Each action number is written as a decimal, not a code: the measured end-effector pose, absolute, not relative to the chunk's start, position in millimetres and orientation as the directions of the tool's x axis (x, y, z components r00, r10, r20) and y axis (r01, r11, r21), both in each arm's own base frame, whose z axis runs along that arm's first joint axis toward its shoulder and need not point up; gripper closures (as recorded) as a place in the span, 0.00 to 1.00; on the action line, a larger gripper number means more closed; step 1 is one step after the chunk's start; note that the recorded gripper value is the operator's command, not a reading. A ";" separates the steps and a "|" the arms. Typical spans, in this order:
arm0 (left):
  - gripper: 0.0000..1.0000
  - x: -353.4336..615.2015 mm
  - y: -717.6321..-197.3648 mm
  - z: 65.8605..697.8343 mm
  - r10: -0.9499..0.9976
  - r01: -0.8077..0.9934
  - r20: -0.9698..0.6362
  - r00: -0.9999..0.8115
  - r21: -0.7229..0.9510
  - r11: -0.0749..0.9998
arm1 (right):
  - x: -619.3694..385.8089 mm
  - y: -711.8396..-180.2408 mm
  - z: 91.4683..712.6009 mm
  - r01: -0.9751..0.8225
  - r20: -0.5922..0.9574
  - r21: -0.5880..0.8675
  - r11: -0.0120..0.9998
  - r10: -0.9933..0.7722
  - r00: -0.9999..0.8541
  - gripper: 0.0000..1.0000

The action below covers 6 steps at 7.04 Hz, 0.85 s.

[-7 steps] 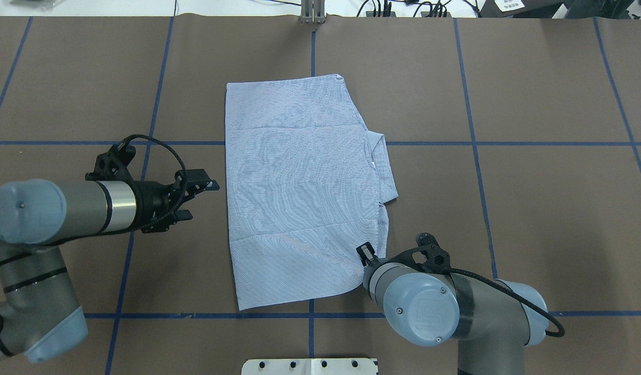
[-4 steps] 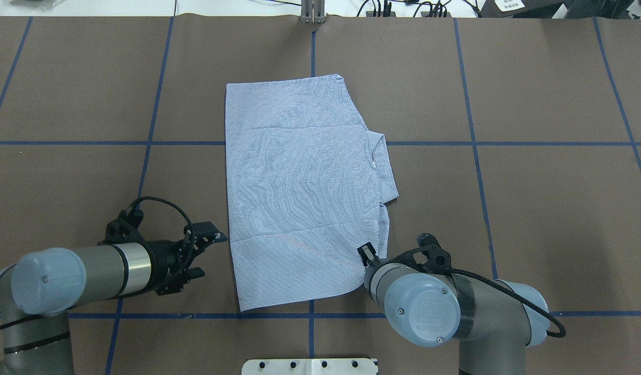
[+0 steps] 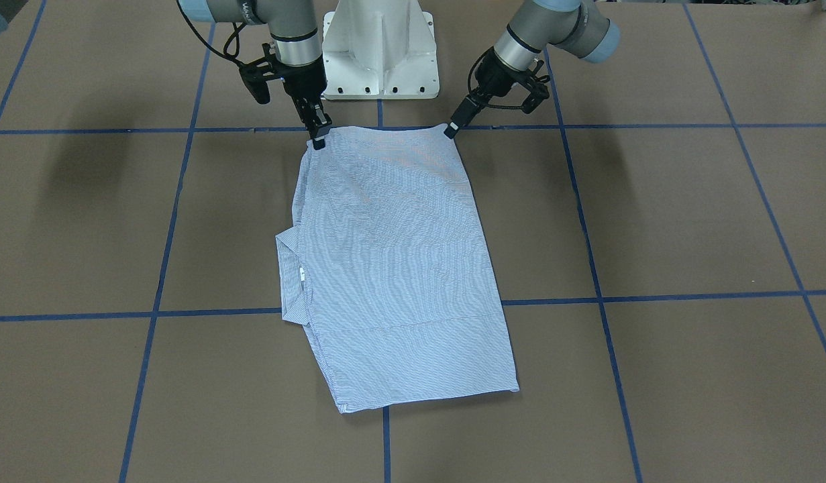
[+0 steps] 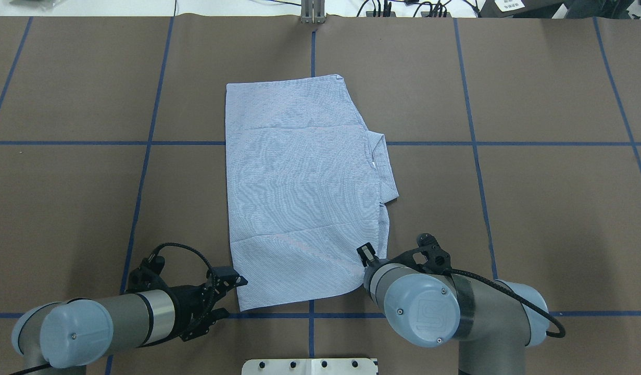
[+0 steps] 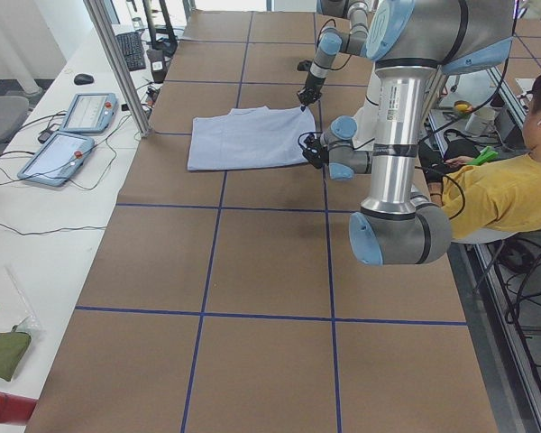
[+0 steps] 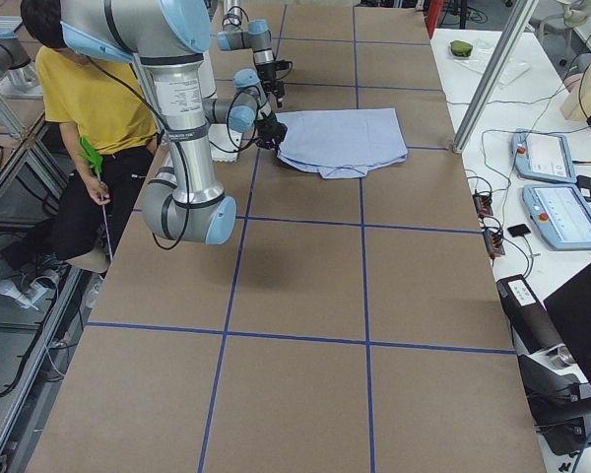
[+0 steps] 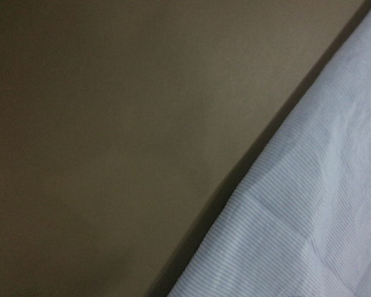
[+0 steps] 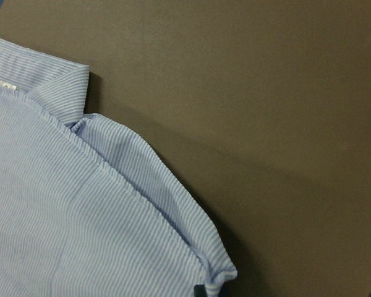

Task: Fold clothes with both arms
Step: 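Lower the left gripper to the shirt's other near corner and grasp, then grasp the near corners with both grippers and lift the edge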

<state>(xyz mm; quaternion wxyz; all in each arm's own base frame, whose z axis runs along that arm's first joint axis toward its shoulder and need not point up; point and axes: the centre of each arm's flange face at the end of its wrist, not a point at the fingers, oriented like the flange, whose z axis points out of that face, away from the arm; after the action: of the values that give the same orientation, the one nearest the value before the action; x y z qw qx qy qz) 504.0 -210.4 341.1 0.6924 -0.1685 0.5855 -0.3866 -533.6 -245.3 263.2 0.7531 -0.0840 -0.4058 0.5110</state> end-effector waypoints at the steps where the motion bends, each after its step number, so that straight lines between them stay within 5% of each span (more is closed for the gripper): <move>1: 0.28 510.6 -201.3 339.4 -0.733 0.330 -0.679 0.021 -0.688 0.647 | -533.7 -245.1 263.1 -0.701 0.525 -0.541 0.464 0.838 0.148 1.00; 6: 0.45 518.1 -193.4 341.9 -0.737 0.328 -0.676 0.031 -0.689 0.646 | -533.5 -245.1 261.5 -0.699 0.526 -0.543 0.464 0.837 0.147 1.00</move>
<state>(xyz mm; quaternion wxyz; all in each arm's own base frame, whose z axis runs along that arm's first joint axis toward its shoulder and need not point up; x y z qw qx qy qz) 518.1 -193.4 341.9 0.6961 -0.1756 0.5818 -0.3824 -533.5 -245.1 261.5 0.7525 -0.0847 -0.4072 0.5106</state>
